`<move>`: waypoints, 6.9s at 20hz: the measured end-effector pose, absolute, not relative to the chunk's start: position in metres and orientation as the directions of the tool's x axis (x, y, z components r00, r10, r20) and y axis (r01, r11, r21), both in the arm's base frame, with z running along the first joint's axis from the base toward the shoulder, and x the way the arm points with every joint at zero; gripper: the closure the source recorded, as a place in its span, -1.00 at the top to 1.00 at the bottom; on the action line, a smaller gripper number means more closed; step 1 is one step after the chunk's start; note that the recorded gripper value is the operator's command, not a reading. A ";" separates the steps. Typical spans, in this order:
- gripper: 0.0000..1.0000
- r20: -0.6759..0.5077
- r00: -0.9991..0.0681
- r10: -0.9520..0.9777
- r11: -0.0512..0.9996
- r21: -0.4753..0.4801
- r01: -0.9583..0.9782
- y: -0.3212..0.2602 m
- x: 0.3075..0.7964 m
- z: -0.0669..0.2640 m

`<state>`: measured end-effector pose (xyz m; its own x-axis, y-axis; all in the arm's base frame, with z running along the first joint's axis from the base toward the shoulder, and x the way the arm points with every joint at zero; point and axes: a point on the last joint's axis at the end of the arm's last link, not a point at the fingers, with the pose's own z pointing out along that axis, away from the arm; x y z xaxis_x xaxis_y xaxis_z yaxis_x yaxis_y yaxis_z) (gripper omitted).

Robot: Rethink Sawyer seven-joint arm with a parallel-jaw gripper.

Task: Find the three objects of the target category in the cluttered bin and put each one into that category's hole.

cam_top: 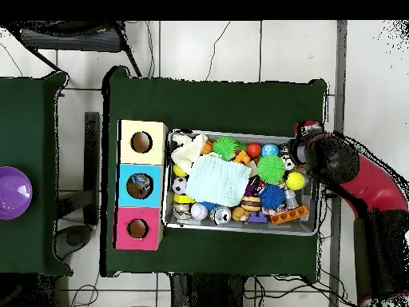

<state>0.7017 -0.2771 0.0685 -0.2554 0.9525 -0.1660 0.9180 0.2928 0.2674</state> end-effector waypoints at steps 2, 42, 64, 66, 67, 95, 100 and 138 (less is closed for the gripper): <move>1.00 -0.169 -0.263 0.950 0.301 0.263 0.917 -0.277 0.700 0.066; 1.00 -0.084 -0.355 0.931 0.364 0.131 0.922 -0.250 0.629 -0.003; 1.00 -0.205 -0.262 0.943 0.294 0.148 0.944 -0.359 0.600 0.061; 1.00 -0.204 -0.257 0.945 0.289 0.147 0.946 -0.362 0.598 0.060; 1.00 -0.202 -0.252 0.946 0.284 0.146 0.948 -0.365 0.596 0.059; 1.00 -0.094 -0.256 0.962 0.270 0.202 0.941 -0.334 0.601 0.019; 1.00 -0.081 -0.256 0.963 0.267 0.211 0.940 -0.329 0.601 0.011; 1.00 -0.099 -0.319 0.943 0.331 0.150 0.932 -0.289 0.600 -0.038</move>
